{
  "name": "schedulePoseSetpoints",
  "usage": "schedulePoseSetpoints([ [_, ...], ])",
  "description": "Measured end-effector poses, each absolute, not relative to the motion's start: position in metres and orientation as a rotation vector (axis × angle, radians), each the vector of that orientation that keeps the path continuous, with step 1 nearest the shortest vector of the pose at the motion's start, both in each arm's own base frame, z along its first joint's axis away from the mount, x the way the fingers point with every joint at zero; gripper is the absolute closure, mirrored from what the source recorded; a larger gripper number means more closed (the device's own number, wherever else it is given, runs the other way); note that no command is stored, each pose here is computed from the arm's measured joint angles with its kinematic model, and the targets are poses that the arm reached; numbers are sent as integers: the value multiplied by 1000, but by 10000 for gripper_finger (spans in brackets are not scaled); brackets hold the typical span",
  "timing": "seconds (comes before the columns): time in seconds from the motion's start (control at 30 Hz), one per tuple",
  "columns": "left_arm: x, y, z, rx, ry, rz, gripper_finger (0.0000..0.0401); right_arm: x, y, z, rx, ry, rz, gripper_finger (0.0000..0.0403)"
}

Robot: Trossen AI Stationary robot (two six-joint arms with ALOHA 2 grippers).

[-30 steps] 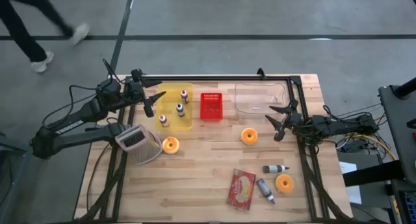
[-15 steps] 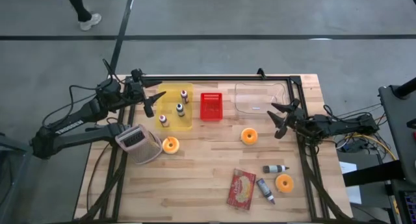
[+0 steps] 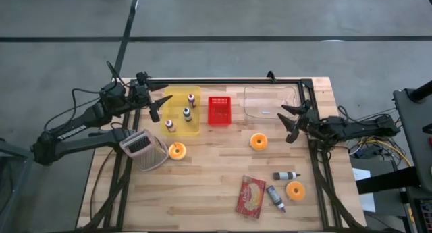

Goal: Pick & Place Food Item
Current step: Put the black food coloring bottle into the yellow bin

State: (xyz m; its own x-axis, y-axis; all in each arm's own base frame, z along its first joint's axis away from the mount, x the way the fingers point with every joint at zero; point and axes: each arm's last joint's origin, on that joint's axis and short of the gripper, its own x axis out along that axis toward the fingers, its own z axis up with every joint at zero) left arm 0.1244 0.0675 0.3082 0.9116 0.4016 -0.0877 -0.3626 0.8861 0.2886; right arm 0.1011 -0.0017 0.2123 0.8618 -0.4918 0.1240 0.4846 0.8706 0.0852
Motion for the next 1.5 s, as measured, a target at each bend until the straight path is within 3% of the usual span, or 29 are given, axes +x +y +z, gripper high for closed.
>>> schedulePoseSetpoints([
  [0.2,124,68,308,271,147,399,195,118,1,253,-26,6,-517,199],
  [0.47,124,68,308,272,147,398,194,159,8,287,-103,378,-523,199],
  [0.7,124,68,308,271,147,399,194,190,15,323,143,604,-552,199],
  [0.87,124,67,308,271,147,398,194,205,24,339,439,895,-515,199],
  [1.0,124,68,308,271,147,399,194,217,33,340,475,1151,-499,199],
  [1.2,124,67,308,271,147,398,194,240,53,334,463,1251,-484,199],
  [1.5,124,67,308,271,147,398,195,247,63,303,397,1513,-664,199],
])
